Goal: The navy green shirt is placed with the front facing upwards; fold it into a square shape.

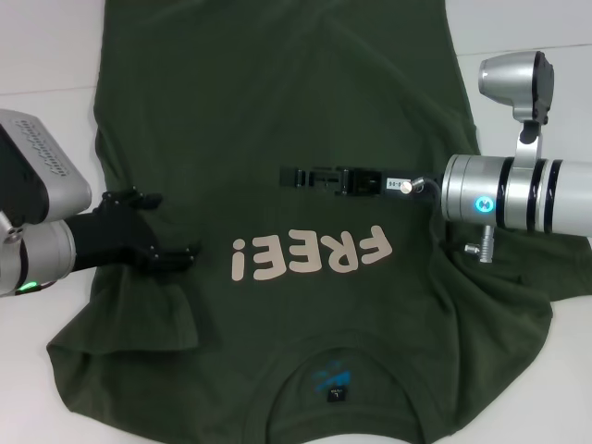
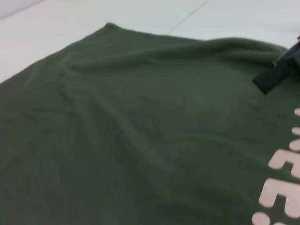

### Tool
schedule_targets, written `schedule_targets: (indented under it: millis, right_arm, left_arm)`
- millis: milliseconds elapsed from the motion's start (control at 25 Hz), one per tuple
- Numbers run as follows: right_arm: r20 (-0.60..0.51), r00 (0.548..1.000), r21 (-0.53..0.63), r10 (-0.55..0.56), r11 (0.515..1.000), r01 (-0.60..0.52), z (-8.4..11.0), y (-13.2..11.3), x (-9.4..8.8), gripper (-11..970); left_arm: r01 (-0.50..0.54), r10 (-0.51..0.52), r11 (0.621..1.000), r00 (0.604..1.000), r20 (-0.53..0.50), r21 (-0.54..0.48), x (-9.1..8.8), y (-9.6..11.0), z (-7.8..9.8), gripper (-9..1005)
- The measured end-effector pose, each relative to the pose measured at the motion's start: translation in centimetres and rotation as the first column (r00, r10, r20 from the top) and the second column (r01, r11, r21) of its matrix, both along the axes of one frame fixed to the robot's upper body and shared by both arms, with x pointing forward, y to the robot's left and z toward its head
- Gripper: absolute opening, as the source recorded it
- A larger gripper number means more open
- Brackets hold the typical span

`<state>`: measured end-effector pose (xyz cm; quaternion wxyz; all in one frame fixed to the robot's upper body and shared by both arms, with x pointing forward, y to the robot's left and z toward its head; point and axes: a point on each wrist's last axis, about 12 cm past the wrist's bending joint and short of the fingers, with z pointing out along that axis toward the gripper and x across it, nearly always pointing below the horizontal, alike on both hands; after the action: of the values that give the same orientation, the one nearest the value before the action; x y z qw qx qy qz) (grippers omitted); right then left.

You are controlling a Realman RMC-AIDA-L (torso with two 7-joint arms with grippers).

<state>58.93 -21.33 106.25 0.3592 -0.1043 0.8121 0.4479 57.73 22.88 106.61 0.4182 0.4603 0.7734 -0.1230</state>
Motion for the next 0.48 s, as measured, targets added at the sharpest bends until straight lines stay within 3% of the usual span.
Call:
schedule_targets:
  millis: [480]
  right_arm:
    - [-0.001, 1.000, 0.007, -0.010, 1.000, 0.010, 0.0, -0.1, 0.0, 882]
  left_arm:
    - [0.043, -0.044, 0.993, 0.999, 0.009, 0.111, 0.3, -0.4, 1.3, 901]
